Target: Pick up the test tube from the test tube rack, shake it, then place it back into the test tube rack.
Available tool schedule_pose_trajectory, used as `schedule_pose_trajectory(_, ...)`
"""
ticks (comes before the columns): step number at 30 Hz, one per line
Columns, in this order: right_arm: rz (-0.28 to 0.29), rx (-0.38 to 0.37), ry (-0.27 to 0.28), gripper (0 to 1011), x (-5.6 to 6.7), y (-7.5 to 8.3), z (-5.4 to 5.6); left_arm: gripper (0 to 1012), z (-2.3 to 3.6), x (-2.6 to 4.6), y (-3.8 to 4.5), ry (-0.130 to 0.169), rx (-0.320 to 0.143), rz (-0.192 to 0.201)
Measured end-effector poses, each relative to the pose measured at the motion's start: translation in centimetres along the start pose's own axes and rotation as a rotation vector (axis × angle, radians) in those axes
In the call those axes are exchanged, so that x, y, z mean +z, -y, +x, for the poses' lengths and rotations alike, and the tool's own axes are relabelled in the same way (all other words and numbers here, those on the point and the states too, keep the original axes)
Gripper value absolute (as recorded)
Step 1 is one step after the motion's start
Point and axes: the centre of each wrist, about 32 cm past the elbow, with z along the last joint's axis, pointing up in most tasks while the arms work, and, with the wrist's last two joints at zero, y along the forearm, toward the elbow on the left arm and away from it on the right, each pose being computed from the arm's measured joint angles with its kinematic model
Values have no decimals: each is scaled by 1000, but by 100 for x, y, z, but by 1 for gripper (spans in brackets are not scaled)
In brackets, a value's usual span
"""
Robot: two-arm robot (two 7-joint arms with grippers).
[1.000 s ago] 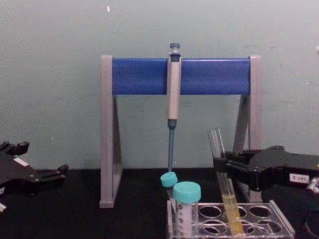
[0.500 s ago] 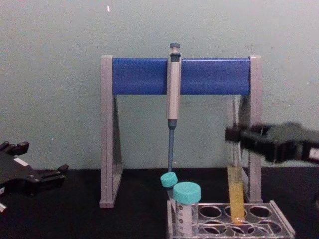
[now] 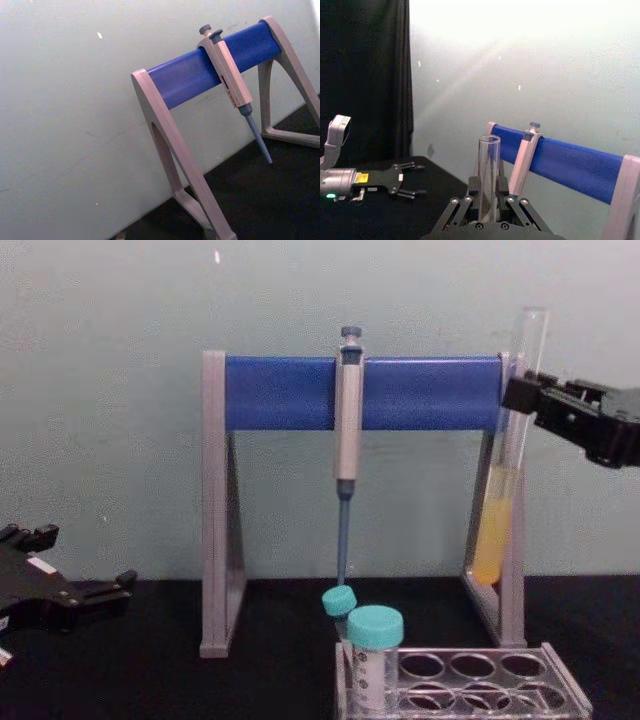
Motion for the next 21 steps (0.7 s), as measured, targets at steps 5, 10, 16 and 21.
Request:
schedule_pose_trajectory(5,11,-10,8,220,-10,3,-3,1001,0,0,0,0,0,0)
schedule_pose_trajectory(10,13,-10,11,220,-14,2,-4,1001,0,0,0,0,0,0)
schedule_pose_trajectory(16,12,-12,12,220,-21,9,-7,1001,0,0,0,0,0,0)
schedule_pose_trajectory(21,13,-12,14,220,-23,13,-9,1001,0,0,0,0,0,0)
